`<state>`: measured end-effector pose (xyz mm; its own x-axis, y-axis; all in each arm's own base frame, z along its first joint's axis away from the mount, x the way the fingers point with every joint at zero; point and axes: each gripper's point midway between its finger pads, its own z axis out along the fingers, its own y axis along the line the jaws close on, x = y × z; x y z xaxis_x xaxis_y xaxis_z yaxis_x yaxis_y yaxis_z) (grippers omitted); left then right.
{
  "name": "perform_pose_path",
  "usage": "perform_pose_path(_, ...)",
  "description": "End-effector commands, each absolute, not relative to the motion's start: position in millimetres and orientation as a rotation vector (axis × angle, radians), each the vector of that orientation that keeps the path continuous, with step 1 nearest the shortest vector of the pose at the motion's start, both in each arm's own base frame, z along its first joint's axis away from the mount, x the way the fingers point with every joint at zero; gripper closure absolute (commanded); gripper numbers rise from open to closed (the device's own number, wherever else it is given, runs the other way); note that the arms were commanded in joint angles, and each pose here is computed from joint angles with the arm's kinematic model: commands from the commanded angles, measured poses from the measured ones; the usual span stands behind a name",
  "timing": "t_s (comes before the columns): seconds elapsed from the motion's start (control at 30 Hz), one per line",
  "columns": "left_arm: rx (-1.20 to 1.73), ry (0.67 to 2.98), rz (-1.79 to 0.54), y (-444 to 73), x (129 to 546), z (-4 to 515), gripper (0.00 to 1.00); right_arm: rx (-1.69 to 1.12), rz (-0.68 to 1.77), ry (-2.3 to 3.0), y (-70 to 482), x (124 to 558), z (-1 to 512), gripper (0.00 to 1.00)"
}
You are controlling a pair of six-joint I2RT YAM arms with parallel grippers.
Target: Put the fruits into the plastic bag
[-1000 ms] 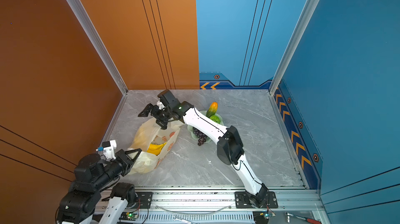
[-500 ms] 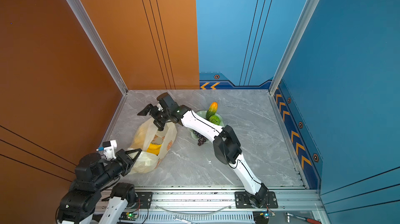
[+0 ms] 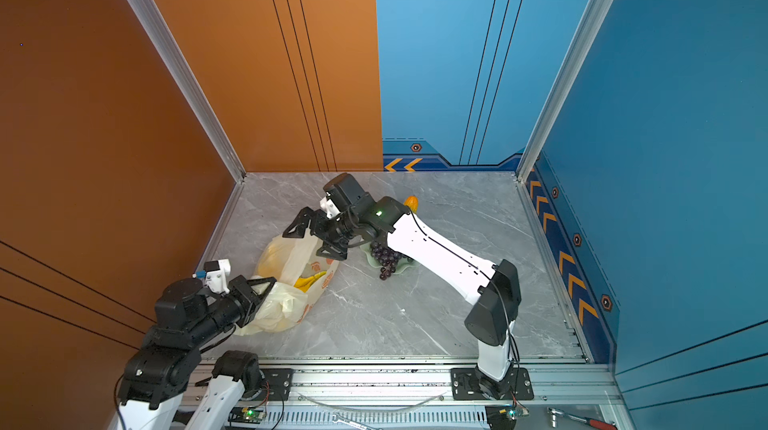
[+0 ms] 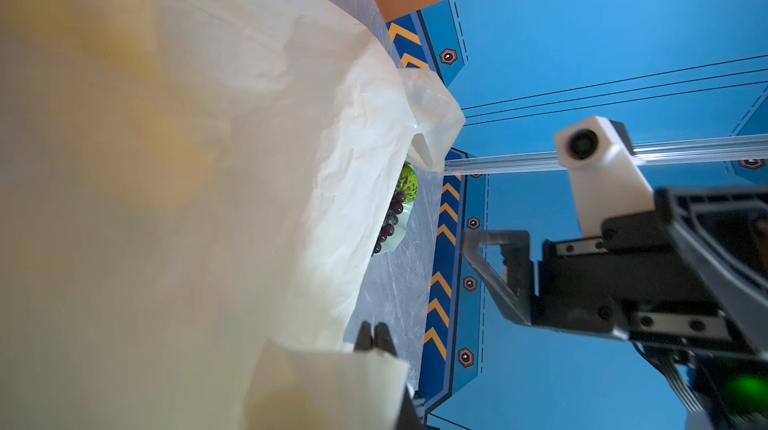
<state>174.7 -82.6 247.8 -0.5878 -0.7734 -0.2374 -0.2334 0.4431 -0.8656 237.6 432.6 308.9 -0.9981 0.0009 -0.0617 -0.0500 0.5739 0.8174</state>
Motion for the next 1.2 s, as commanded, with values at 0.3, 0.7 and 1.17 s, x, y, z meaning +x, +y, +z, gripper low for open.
perform_pose_path(0.3, -0.791, 2.055, -1.124, -86.5, 170.0, 245.2, 1.0, 0.051, 0.448, 2.672, 194.9, 344.8, 283.0, 0.0)
perform_pose_path(0.7, -0.797, 2.057, -1.114, -85.0, 166.9, 247.9, 1.0, -0.001, 0.262, 2.652, 179.5, 453.5, 190.3, 0.03)
perform_pose_path(1.17, -0.81, 2.049, -1.09, -81.4, 167.1, 255.6, 1.0, 0.035, 0.232, 2.714, 188.8, 501.1, 129.1, 0.07)
